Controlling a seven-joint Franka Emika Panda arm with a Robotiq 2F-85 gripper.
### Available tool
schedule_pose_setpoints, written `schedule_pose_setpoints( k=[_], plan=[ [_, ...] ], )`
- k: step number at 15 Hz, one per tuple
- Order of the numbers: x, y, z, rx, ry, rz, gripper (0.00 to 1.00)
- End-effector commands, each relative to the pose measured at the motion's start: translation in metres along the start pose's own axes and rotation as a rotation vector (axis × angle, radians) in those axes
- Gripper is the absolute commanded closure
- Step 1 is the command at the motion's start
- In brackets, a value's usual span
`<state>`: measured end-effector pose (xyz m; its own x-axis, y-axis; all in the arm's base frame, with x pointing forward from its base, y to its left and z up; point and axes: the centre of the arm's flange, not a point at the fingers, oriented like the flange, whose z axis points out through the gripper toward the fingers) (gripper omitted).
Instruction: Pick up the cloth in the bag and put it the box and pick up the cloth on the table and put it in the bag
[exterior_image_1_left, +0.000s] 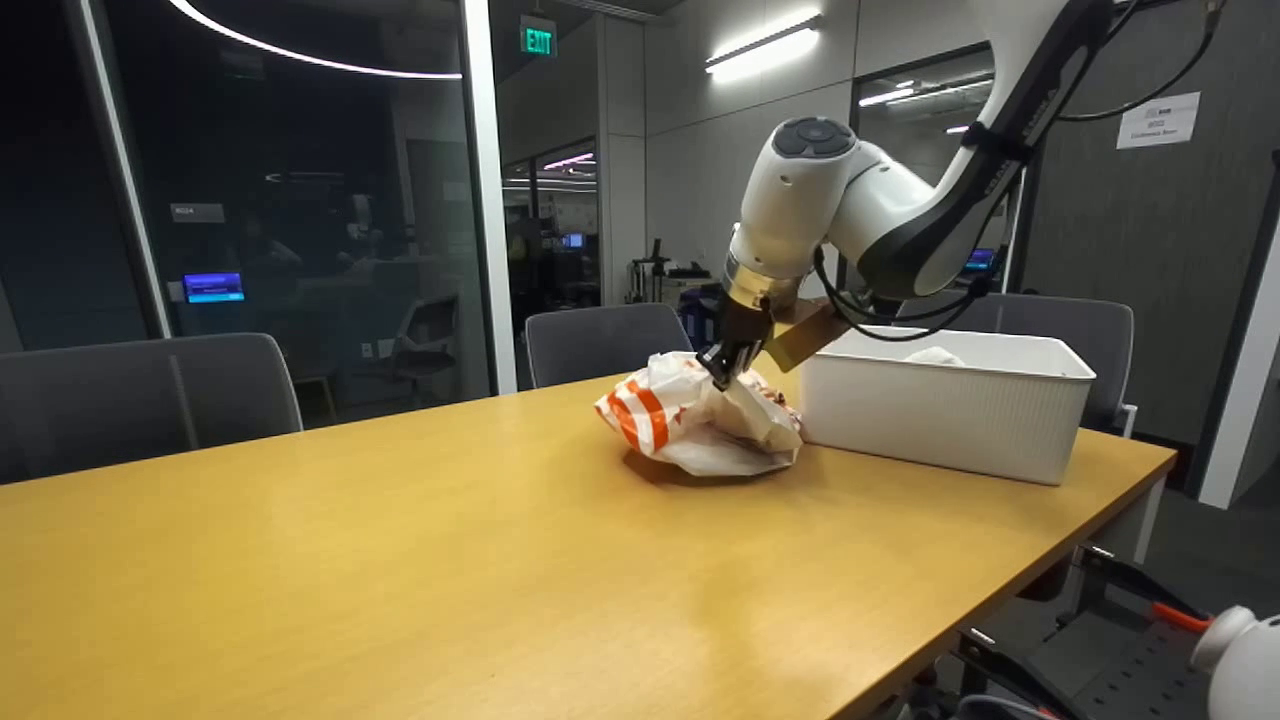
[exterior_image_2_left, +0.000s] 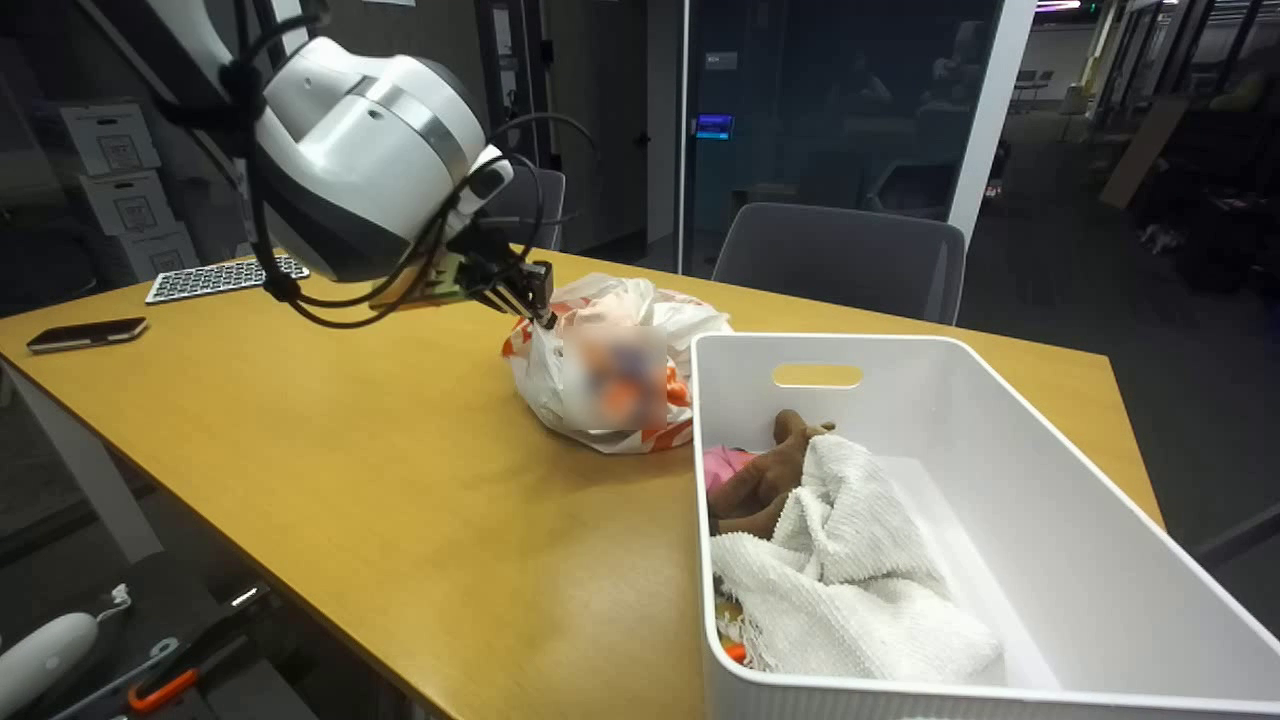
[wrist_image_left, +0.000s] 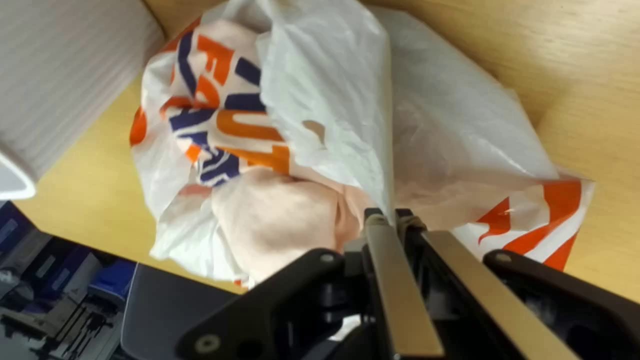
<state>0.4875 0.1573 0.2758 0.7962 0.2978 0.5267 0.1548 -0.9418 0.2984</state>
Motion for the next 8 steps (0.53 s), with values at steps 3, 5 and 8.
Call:
schedule_pose_setpoints(
  k=[3, 5, 8],
  plan=[
    [0.032, 0.001, -0.098, -0.088, 0.154, -0.006, 0.99],
    [0.042, 0.000, -0.116, -0.101, 0.184, -0.006, 0.99],
    [0.036, -0.007, -0.115, -0.078, 0.132, -0.008, 0.98]
  ],
)
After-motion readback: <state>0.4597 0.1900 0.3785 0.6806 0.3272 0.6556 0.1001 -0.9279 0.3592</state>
